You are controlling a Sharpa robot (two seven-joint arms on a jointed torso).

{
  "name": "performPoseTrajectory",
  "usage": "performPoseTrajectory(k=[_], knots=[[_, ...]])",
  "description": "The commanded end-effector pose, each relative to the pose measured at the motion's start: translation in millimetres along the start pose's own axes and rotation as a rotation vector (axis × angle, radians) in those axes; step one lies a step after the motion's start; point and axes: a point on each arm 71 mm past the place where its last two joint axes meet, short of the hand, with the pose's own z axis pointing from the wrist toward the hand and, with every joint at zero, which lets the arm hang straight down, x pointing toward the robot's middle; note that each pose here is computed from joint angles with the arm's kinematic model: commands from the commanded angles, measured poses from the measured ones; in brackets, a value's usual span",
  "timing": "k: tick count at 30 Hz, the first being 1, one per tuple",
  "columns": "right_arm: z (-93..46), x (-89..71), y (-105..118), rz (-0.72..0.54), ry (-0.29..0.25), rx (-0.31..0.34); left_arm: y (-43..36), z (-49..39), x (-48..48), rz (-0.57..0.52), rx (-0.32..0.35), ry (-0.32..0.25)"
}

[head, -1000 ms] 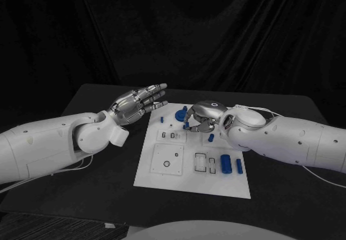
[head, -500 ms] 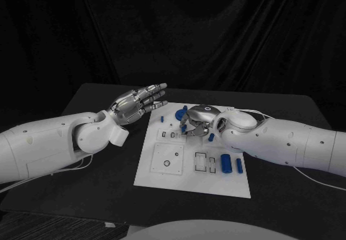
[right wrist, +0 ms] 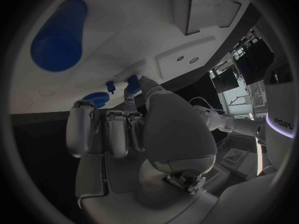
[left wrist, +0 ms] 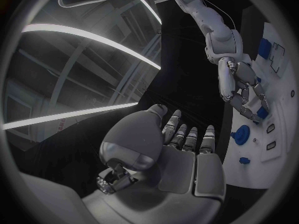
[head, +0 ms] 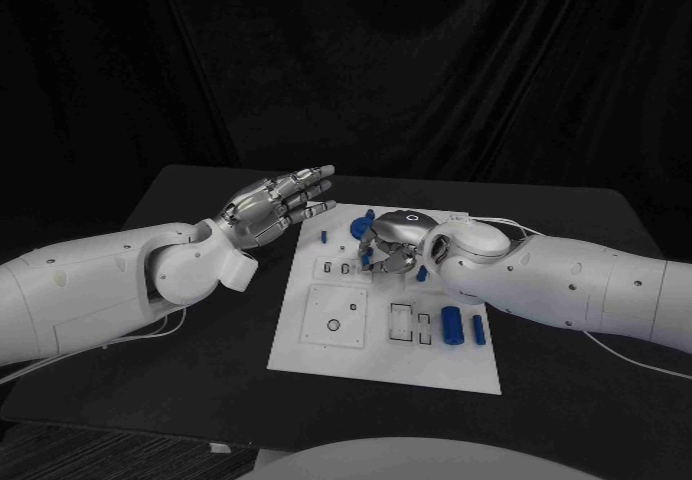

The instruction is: Assemble the parts on the task board

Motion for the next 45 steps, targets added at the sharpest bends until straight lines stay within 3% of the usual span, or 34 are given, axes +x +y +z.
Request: performPoseTrajectory(k=[1,45], knots=[[0.5,2.6,-0.6,-0.006,0.016,0.016,0.6,1.1,2.0,-0.009,0.005,0.017],[4.1,6.9,-3.6,-0.010,0.051,0.025,3.1,2.5,2.8,-0.012,-0.012,0.024]])
